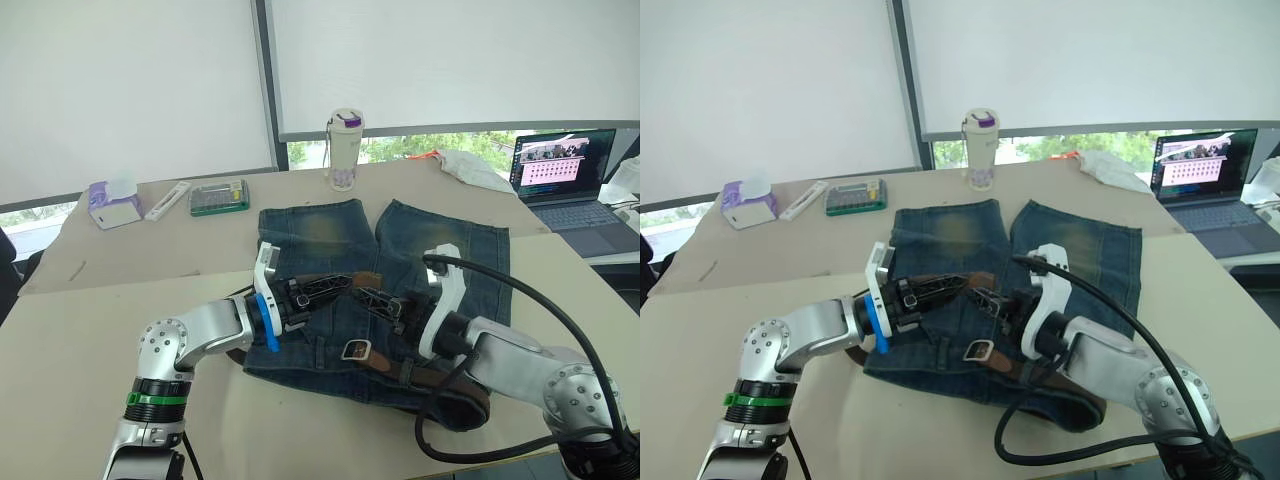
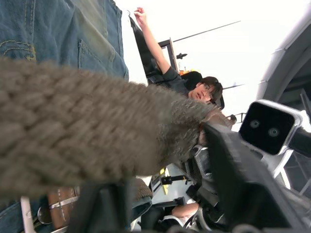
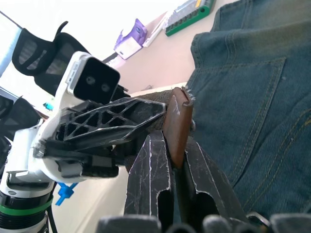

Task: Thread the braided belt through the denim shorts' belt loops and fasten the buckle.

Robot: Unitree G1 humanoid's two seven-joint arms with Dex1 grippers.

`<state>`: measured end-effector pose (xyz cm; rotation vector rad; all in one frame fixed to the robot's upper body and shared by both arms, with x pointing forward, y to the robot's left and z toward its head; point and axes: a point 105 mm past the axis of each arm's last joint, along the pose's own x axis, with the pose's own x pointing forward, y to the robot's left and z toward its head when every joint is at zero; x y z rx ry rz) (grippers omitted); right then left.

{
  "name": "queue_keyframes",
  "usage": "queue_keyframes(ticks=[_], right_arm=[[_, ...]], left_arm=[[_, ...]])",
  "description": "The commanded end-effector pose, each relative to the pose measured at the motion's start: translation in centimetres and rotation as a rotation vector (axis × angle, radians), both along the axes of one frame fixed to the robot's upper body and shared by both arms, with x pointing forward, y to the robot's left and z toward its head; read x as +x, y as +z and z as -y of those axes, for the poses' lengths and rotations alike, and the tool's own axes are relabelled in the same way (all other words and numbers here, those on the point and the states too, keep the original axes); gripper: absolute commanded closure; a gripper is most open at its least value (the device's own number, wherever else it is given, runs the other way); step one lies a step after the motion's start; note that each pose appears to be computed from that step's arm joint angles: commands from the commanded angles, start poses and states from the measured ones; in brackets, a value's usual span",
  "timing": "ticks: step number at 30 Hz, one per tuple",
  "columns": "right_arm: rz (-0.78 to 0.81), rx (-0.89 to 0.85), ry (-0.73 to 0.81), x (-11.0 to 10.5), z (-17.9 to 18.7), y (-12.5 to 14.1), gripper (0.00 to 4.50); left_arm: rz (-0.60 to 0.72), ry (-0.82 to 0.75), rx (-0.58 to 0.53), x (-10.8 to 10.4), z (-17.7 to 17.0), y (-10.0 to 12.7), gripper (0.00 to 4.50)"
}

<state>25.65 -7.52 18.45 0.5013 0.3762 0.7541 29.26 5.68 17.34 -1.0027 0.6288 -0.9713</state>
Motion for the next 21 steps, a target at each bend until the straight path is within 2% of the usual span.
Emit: queue_keyframes(ticks=[1, 2, 3, 7, 8, 13, 17, 21], right_arm=[[0.036, 0.021, 0.041, -0.8, -0.6, 0.9, 4.5], [0.035, 0.019, 0.044, -0.9, -0.6, 0.9, 4.5], [0.036, 0.017, 0.051, -0.9, -0.7, 0.8, 4.5], [0.116, -0.069, 0.103, -1.3, -0.8, 0.7, 4.5], [0.149, -0.128, 0.128, -1.5, -0.9, 0.4, 3.66], [0.402, -0.589, 0.205, -1.3, 0.4, -2.6, 1.95], [0.522, -0.783, 0.336, -1.6, 1.0, -4.5, 1.95], [0.618, -0.876, 0.442, -1.3, 0.6, -5.9, 1.95]], left_arm=[[0.011, 0.002, -0.027, -0.2, -0.2, 0.5, 3.97], [0.011, 0.001, -0.028, -0.2, -0.2, 0.5, 4.31], [0.012, 0.002, -0.026, -0.2, -0.3, 0.5, 4.41], [0.007, 0.038, -0.024, 0.1, -1.1, 0.4, 4.41], [0.006, 0.053, -0.021, 0.1, -1.4, 0.4, 4.5], [-0.014, 0.146, 0.041, -0.1, -3.6, -0.6, 4.5], [-0.039, 0.216, 0.164, -0.9, -5.9, -2.2, 4.5], [-0.068, 0.255, 0.242, -2.1, -8.0, -3.7, 4.5]])
